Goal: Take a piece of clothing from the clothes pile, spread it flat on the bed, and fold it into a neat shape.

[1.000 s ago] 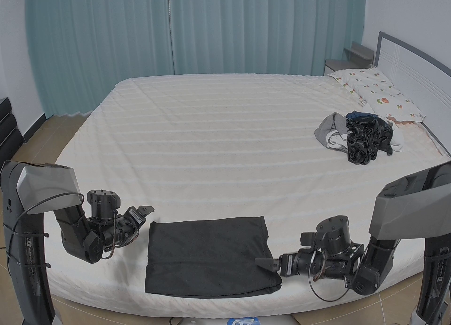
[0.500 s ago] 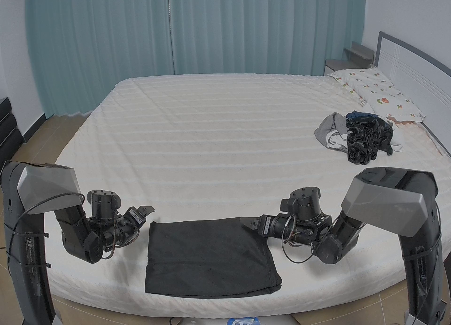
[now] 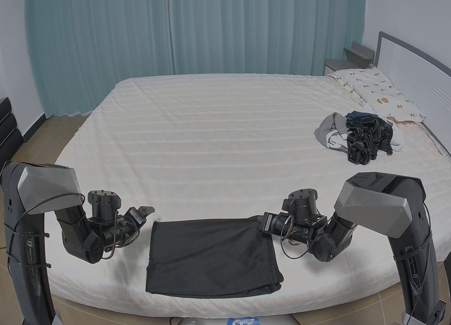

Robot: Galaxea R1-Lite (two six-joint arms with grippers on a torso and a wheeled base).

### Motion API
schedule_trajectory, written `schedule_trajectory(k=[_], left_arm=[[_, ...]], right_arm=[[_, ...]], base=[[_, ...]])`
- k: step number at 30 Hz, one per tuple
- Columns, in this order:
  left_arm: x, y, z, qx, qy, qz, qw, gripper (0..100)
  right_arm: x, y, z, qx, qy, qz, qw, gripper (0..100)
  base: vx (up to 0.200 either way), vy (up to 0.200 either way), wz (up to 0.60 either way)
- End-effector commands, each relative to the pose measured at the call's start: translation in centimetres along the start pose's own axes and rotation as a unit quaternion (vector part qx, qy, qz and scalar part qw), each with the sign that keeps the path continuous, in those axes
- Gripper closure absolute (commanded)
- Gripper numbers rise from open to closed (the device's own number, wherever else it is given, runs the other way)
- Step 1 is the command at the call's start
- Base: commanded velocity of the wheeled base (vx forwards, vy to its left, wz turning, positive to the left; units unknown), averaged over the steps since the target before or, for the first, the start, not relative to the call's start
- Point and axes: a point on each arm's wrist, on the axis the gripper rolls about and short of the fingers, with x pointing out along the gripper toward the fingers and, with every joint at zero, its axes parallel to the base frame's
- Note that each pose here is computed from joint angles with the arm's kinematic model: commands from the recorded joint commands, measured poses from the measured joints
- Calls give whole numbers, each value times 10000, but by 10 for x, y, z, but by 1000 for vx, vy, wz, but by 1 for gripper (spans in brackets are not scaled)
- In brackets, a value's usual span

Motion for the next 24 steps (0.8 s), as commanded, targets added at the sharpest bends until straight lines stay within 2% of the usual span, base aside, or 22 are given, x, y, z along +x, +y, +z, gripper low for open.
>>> schedule_trajectory(k=[1,3,4,10,16,17,18,21,23,24], left_arm=[[0,0,0,-3,3,6,10000,0],[0,0,0,-3,3,6,10000,0],[0,0,0,-3,3,6,10000,0],[0,1,0,-27,7,12,10000,0],[-11,-7,7,-23,-148,-89,9998,0],[-33,-16,13,28,-327,-239,9992,0],[-33,-16,13,28,-327,-239,9992,0],[-67,-37,26,167,-780,-784,9937,0],[-86,-44,30,392,-993,-988,9894,0],[-105,-48,35,806,-1221,-1073,9834,0]], right_arm=[[-1,0,1,14,-6,7,10000,100],[-2,2,-1,-5,-7,58,10000,100],[-3,4,-1,-13,-12,77,10000,0],[-7,3,4,73,-95,66,9999,0],[-44,-4,32,177,-507,18,9986,0],[-76,-1,46,194,-754,54,9970,0],[-76,-1,46,194,-754,54,9970,0],[-128,8,60,190,-1079,146,9939,0],[-158,11,65,151,-1264,139,9918,0],[-188,16,71,133,-1524,170,9881,0]], base=[[0,0,0],[0,0,0],[0,0,0],[0,0,0],[0,0,0],[0,0,0],[0,0,0],[0,0,0],[0,0,0],[0,0,0]])
